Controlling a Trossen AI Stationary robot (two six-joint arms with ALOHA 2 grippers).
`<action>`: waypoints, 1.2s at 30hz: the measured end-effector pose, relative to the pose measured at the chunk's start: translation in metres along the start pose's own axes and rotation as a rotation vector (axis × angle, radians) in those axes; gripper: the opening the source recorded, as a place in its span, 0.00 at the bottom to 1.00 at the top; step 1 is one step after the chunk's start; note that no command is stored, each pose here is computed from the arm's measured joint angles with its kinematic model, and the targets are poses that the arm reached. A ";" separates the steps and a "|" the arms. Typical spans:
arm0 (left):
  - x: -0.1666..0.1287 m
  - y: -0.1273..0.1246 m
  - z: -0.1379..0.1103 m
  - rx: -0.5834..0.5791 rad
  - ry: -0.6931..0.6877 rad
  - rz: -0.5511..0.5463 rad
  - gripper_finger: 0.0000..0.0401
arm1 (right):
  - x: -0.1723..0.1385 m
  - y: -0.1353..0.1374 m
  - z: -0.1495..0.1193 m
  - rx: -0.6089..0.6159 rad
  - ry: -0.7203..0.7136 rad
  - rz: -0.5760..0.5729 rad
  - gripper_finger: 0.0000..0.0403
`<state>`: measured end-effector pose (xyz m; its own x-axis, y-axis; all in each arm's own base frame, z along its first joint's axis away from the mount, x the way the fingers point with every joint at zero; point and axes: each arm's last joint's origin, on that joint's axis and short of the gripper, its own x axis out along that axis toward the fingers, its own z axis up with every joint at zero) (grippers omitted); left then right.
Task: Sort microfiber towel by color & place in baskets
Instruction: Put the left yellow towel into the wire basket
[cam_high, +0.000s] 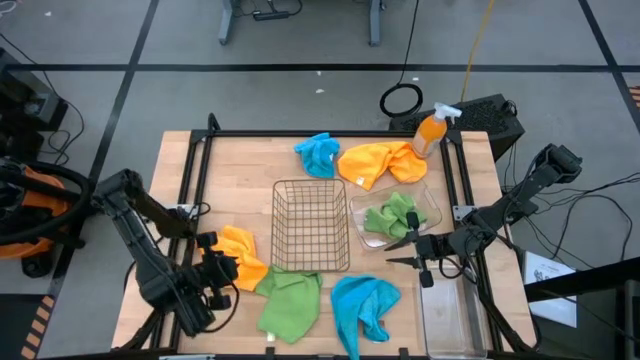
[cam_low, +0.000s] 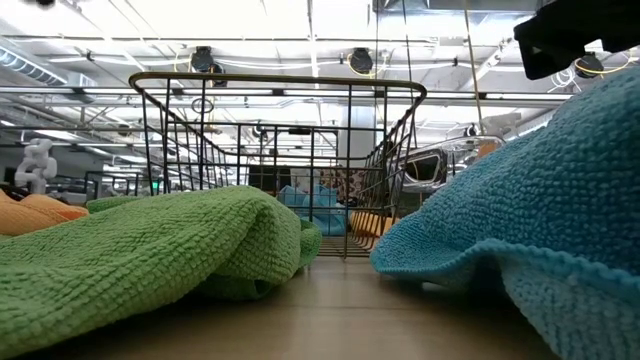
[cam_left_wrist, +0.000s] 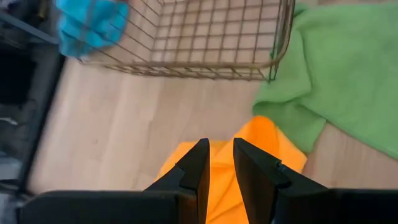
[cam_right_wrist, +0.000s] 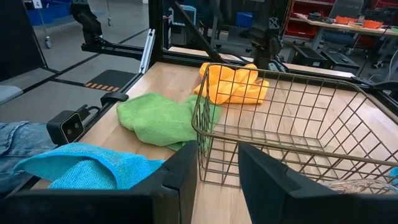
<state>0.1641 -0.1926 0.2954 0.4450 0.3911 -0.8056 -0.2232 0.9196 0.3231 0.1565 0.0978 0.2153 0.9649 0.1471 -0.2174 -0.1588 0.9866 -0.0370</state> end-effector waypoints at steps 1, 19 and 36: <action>0.004 0.001 -0.004 -0.006 -0.002 -0.013 0.20 | 0.000 0.000 0.000 0.000 0.000 0.000 0.27; 0.064 0.019 -0.054 -0.171 0.084 -0.157 0.20 | 0.000 0.000 0.000 -0.008 0.000 -0.001 0.27; 0.100 0.024 -0.062 -0.254 0.199 -0.166 0.48 | 0.000 0.000 0.000 -0.009 0.002 -0.001 0.27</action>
<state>0.1493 -0.1339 0.1916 0.3212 0.1992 -0.9258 -0.3818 0.9219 0.0659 0.1564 0.0978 0.2151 0.9646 0.1460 -0.2197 -0.1598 0.9861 -0.0461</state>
